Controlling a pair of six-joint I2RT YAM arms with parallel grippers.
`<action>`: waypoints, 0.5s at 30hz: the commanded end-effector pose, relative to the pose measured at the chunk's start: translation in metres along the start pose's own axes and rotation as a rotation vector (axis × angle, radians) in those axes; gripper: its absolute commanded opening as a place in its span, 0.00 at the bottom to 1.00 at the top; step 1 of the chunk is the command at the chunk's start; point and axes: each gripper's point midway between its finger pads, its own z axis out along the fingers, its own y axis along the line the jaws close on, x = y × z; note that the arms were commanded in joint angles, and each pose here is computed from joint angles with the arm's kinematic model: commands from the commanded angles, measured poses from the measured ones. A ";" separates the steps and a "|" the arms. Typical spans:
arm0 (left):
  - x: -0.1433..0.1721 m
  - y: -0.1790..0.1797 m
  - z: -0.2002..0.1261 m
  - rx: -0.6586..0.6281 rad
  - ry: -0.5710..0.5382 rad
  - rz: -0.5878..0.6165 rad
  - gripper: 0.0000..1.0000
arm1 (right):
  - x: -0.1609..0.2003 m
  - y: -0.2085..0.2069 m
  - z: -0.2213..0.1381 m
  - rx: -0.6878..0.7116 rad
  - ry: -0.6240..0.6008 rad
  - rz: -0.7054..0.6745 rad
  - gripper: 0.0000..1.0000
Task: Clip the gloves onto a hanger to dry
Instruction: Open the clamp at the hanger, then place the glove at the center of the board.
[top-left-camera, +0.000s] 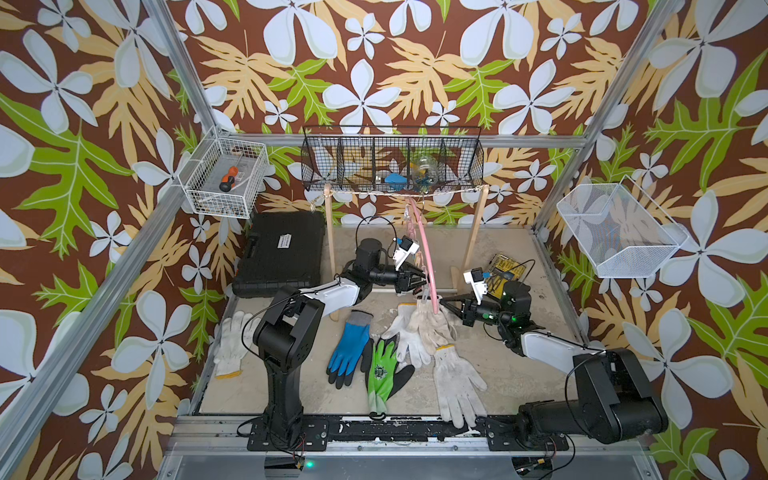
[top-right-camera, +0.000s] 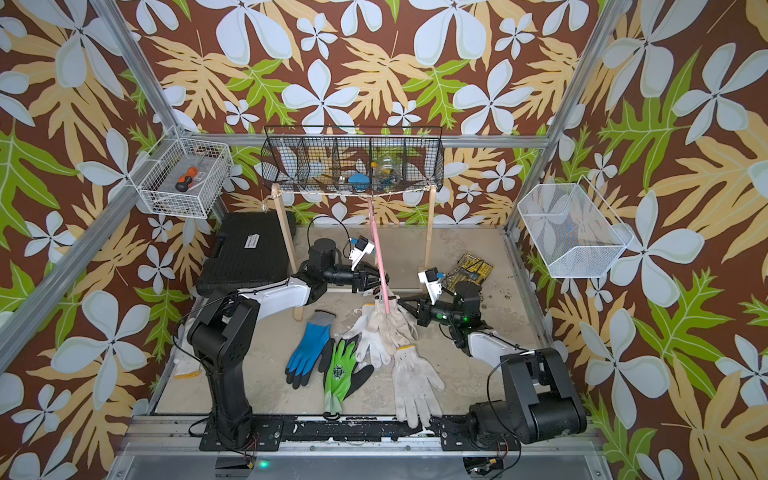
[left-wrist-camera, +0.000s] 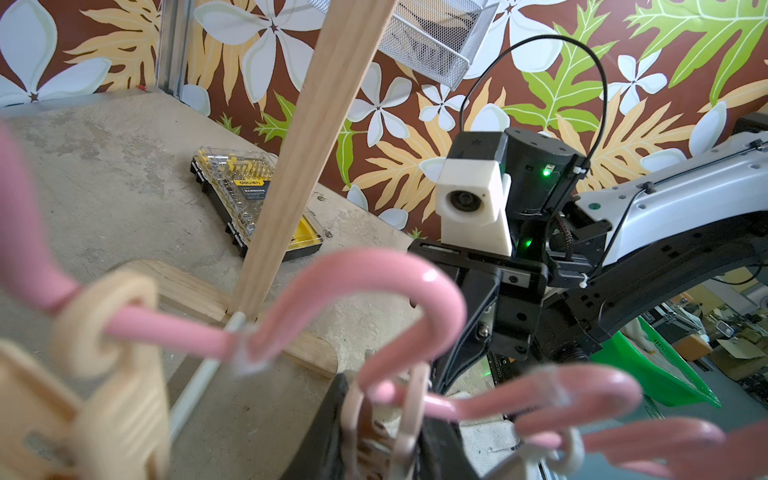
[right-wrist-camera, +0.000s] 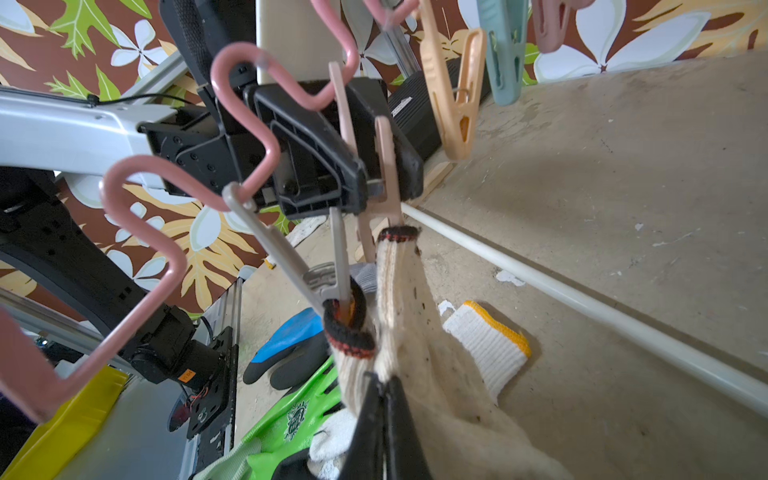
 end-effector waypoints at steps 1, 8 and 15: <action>-0.005 -0.006 -0.001 0.031 -0.018 0.030 0.00 | -0.010 0.007 0.000 -0.034 -0.024 -0.040 0.00; -0.002 -0.007 0.000 0.044 -0.012 0.025 0.00 | -0.018 0.007 0.000 -0.019 -0.035 -0.061 0.00; -0.002 -0.010 -0.001 0.049 -0.006 0.025 0.00 | -0.021 0.001 -0.002 0.015 -0.045 -0.066 0.00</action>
